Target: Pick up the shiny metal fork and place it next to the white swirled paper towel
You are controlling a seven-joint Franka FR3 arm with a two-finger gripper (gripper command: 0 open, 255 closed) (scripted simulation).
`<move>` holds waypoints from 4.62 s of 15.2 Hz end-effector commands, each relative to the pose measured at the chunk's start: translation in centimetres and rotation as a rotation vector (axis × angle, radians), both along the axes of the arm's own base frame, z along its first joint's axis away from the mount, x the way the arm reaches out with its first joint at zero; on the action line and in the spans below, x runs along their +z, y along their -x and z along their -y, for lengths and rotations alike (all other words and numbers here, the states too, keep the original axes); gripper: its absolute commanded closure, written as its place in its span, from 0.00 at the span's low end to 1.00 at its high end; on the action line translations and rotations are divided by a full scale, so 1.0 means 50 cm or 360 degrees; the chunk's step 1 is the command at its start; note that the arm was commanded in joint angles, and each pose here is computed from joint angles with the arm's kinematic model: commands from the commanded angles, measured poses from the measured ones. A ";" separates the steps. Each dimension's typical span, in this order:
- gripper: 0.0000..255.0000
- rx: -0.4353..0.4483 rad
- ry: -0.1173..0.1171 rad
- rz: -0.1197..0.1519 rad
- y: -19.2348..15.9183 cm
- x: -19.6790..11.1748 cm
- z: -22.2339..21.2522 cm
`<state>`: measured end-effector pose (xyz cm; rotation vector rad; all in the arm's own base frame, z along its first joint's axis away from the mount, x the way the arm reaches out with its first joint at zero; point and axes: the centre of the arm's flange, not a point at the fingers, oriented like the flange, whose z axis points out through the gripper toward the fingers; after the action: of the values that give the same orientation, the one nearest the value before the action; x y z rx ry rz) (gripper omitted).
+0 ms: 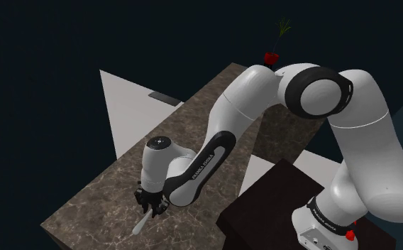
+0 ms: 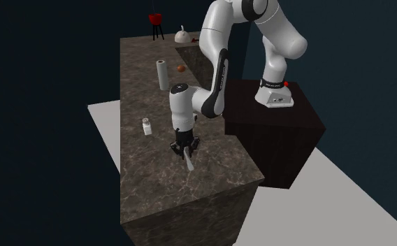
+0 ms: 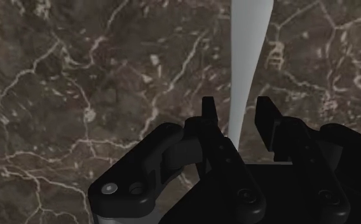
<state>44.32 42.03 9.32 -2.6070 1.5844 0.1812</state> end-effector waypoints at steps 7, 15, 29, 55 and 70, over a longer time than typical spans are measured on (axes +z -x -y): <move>1.00 0.0000 0.0000 0.0000 0.000 0.000 0.000; 1.00 0.0000 0.0000 0.0000 0.000 0.074 0.000; 1.00 0.0000 0.0000 0.0000 0.000 0.222 0.000; 1.00 0.0000 0.0000 0.0000 0.000 0.496 0.000; 1.00 0.0000 0.0000 0.0000 -0.040 0.568 0.207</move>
<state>45.90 33.03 37.88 -2.6058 1.5874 0.1805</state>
